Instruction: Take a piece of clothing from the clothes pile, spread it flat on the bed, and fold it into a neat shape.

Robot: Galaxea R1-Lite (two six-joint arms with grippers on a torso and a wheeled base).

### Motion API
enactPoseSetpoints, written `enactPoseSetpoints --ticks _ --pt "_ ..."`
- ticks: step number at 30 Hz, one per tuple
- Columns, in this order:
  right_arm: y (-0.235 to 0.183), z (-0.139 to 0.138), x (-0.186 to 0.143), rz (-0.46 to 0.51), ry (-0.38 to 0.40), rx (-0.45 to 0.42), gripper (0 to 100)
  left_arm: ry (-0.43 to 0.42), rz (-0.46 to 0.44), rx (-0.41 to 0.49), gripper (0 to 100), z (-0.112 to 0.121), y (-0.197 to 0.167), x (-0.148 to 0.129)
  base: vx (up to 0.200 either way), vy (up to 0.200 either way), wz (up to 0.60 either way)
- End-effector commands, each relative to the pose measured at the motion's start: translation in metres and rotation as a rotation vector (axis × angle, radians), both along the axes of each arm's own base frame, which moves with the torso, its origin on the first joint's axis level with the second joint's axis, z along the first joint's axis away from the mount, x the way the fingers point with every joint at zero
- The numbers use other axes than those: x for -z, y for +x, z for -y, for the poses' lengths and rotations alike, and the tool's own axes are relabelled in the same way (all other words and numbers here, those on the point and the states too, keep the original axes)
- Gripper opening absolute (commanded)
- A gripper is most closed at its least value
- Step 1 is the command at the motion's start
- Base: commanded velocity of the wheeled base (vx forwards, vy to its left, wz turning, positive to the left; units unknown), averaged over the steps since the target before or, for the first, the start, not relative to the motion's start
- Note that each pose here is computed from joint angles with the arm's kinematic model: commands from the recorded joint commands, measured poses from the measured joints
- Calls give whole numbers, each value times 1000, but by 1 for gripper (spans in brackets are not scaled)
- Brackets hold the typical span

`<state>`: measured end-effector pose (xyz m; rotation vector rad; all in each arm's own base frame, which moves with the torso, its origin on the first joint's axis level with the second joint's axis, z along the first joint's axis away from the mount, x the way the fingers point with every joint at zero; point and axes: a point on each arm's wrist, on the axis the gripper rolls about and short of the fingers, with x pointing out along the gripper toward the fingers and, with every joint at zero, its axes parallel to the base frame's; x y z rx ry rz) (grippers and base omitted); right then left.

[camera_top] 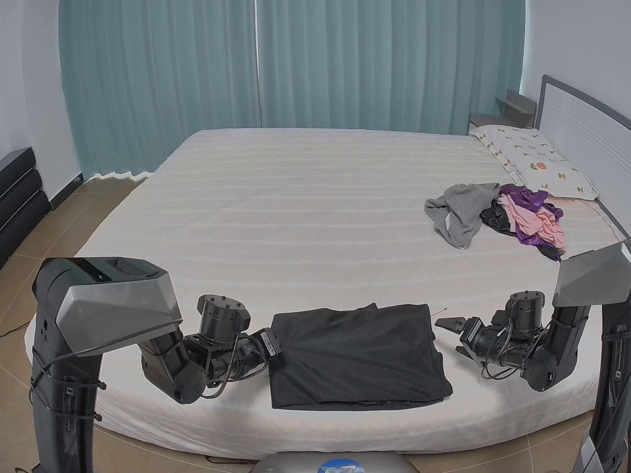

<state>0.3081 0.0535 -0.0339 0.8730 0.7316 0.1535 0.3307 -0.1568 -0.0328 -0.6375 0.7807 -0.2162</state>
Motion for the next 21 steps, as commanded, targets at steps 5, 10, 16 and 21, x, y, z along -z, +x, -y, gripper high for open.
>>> enactPoseSetpoints --ticks 5,10,16,21 --pt "0 0 0 1 -1 0 100 1 -1 -1 0 0 -1 0 0 200 0" --pt "0 0 0 1 -1 -2 100 13 4 -18 0 -1 0 0 0 200 0" --pt "0 0 -1 2 -1 0 100 15 5 -20 0 -1 0 0 0 200 0" --pt "1 3 -1 4 0 9 100 14 8 -25 0 -2 0 -1 0 200 0"
